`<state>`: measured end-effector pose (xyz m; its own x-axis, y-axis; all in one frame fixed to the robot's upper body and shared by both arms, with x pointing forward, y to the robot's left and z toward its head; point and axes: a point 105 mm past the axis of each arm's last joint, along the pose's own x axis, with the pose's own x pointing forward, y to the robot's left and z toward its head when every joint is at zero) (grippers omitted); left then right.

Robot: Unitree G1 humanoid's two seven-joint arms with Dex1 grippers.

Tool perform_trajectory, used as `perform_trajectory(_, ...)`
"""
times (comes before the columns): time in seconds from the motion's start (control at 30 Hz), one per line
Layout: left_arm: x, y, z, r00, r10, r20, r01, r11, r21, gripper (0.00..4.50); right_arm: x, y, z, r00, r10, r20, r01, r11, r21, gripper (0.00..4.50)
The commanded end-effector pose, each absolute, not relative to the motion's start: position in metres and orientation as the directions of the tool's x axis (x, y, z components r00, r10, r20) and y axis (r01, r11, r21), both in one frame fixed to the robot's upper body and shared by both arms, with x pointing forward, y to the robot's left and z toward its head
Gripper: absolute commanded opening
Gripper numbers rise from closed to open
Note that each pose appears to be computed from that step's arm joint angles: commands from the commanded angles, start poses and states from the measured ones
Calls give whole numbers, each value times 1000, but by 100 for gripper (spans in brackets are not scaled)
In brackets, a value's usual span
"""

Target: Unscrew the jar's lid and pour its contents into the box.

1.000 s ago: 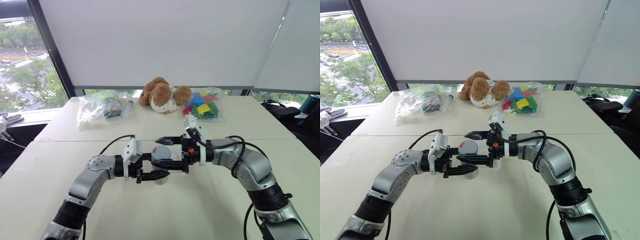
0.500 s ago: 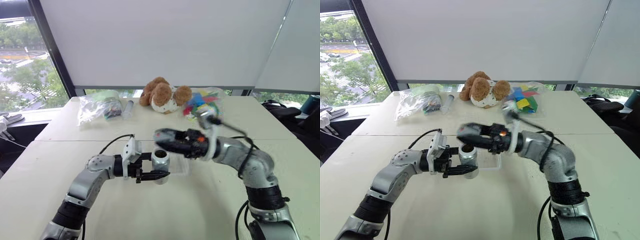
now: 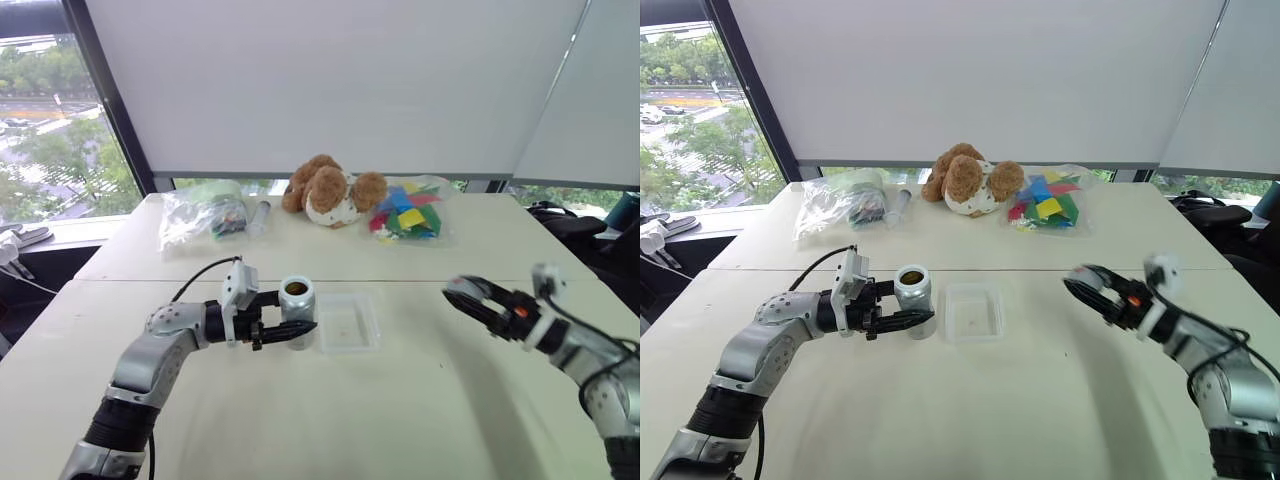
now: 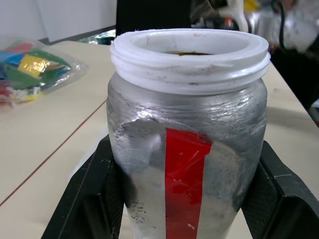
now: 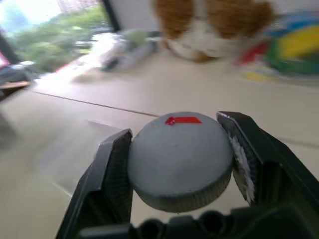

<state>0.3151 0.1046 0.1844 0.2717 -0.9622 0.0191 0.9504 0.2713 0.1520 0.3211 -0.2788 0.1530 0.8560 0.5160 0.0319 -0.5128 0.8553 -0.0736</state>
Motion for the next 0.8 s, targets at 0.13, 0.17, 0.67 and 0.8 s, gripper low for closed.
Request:
perform_trajectory(0.13,326,108,196,286,-957,40,945,289,156,238,329,-294,123,893,448,51,-439,889,-133,233)
perform_trajectory(0.17,327,108,196,286,-957,43,945,290,149,238,330,-295,118,897,439,48,-430,894,-125,233)
perform_trajectory(0.67,356,108,201,382,-924,6,901,374,220,238,305,-281,155,838,533,116,-516,844,-149,449)
perform_trajectory(0.8,376,105,205,481,-877,-8,813,442,378,238,280,-239,179,728,684,50,-641,704,-306,449)
